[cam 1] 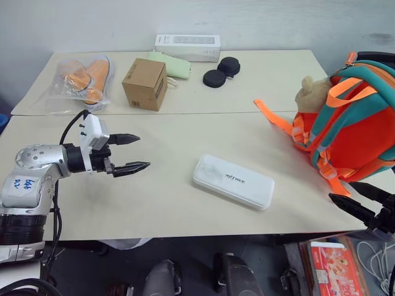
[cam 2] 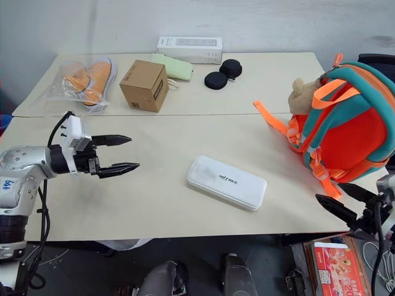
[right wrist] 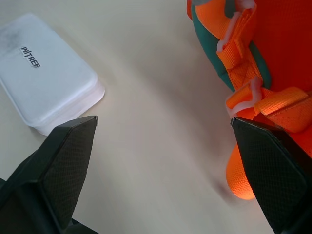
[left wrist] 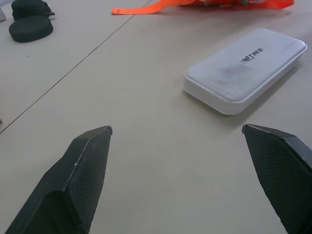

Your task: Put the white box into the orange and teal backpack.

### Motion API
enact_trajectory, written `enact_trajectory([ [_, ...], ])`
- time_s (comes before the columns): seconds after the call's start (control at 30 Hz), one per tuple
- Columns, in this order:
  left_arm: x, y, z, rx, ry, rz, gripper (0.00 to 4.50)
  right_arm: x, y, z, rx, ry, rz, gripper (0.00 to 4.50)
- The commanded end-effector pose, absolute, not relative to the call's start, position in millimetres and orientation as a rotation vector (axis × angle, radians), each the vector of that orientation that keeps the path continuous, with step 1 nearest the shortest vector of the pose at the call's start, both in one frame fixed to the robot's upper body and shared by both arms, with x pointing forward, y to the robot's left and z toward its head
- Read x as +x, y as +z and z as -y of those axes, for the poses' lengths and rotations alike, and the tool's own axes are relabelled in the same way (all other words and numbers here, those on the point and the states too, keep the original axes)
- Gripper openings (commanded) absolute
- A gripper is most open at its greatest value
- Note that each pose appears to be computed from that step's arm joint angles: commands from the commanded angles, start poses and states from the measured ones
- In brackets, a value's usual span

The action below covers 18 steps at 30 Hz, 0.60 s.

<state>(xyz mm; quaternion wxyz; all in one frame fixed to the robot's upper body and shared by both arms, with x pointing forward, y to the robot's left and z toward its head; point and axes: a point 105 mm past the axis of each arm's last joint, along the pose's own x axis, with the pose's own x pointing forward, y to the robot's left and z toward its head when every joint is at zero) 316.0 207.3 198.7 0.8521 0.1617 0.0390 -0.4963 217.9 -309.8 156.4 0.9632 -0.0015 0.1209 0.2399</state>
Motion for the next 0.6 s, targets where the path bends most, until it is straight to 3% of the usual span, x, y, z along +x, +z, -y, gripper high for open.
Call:
enact_trajectory([
  [0.03, 312.6, 206.3, -210.2, 0.418, -1.053, -0.067, 4.5, 217.3, 164.9, 300.5, -0.016, 0.51, -0.213, 4.48],
  [0.53, 325.9, 198.0, -205.3, 0.453, -1.011, -0.084, 4.5, 221.3, 165.5, 288.5, -0.07, 0.582, -0.239, 4.48],
  [0.6, 328.4, 192.1, -194.6, 0.451, -1.06, -0.09, 4.12, 224.9, 164.2, 280.8, -0.122, 0.637, -0.26, 4.11],
])
